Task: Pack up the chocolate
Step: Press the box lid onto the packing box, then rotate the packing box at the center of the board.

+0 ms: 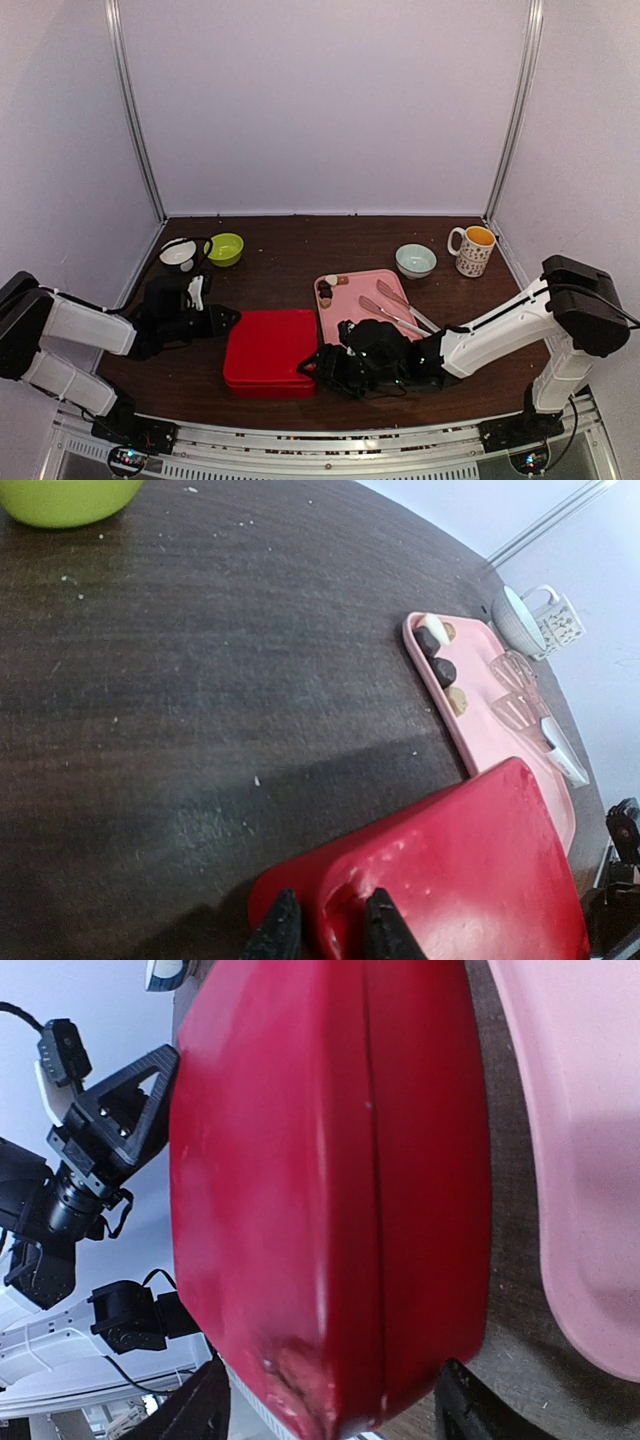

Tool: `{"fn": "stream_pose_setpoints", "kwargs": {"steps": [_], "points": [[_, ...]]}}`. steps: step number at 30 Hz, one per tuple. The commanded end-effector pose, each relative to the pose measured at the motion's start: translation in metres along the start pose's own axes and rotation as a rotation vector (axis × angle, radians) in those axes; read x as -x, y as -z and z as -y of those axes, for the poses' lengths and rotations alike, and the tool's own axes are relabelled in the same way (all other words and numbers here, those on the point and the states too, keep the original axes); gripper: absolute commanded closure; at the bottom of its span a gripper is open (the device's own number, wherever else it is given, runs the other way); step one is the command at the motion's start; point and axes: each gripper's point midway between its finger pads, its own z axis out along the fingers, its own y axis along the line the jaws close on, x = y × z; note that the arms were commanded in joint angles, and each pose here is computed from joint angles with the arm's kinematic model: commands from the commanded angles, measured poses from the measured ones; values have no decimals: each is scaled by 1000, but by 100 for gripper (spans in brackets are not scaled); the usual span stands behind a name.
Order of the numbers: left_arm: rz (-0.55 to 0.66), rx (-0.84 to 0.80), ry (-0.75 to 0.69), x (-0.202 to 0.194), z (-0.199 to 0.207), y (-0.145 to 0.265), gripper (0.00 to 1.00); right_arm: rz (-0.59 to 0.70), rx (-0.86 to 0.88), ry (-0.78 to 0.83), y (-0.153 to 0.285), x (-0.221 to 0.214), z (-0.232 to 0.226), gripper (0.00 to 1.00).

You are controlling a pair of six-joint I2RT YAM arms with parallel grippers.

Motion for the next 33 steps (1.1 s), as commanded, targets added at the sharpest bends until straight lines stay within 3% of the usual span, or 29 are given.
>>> {"fn": "stream_pose_setpoints", "kwargs": {"steps": [1,5,9,15,18,22,26,27,29,30,33], "points": [[-302,150,150,-93,-37,21,80,7,63,125,14,5,-28,30],[-282,161,157,-87,-35,24,78,-58,55,279,22,-5,-39,30],[-244,162,140,-71,-29,27,67,-63,-55,414,40,-1,-27,27],[-175,182,58,-27,-11,39,54,-116,-149,552,58,-16,1,29],[-153,210,20,-10,-6,46,51,-174,-166,650,59,-36,8,34],[-134,205,-43,11,3,47,50,-229,-179,736,55,-60,10,49],[-158,166,-90,24,9,34,58,-251,-141,714,46,-69,8,77],[-175,160,-93,24,8,28,64,-258,-138,715,44,-71,8,85],[-213,142,-87,24,7,16,89,-265,-150,725,39,-71,8,100],[-226,133,-80,26,5,11,98,-268,-153,731,36,-71,7,100],[-254,115,-57,25,-2,-4,100,-284,-144,741,29,-73,3,100]]}}
